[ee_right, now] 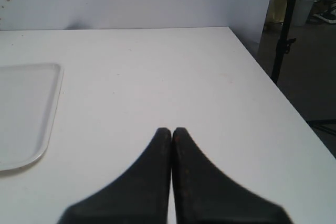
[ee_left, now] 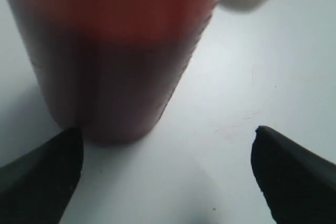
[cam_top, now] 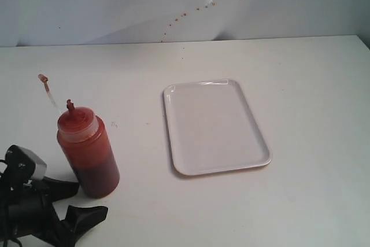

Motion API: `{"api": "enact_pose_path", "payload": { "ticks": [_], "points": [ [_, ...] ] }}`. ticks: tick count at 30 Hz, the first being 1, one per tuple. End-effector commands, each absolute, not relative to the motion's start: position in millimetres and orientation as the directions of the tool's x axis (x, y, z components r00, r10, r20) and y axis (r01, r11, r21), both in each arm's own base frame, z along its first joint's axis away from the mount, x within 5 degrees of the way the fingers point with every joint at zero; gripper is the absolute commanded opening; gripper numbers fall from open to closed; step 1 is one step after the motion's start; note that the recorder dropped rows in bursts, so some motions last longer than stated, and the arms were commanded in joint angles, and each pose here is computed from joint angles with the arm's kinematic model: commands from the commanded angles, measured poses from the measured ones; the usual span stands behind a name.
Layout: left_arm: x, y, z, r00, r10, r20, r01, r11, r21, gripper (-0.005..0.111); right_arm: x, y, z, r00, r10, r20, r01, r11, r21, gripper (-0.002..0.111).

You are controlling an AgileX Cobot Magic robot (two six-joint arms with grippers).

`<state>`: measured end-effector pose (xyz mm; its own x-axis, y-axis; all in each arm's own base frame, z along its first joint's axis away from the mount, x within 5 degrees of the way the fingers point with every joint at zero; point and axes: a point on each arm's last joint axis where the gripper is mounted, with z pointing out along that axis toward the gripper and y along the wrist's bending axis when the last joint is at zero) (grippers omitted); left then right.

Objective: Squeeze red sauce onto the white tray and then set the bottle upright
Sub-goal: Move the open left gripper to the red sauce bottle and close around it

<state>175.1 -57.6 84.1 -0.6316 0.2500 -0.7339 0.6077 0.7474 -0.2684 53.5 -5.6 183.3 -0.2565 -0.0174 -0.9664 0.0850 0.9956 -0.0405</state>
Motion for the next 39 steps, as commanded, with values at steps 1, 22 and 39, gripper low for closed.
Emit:
{"api": "enact_pose_path", "payload": {
  "ticks": [1,22,39],
  "points": [
    [196,-60,67,-0.604,0.280,-0.746,0.649,0.715,-0.258,0.082,53,-5,182,-0.254,-0.014,-0.967,0.082,0.996,-0.036,0.000],
    [238,-71,70,-0.281,0.302,-0.911,0.815,0.576,-0.061,0.082,53,-5,182,-0.254,-0.014,-0.967,0.082,0.996,-0.036,0.000],
    [267,-77,61,-0.293,0.279,-0.914,0.857,0.502,-0.122,0.082,53,-5,182,-0.254,-0.013,-0.967,0.082,0.996,-0.035,0.000]
  ]
}}
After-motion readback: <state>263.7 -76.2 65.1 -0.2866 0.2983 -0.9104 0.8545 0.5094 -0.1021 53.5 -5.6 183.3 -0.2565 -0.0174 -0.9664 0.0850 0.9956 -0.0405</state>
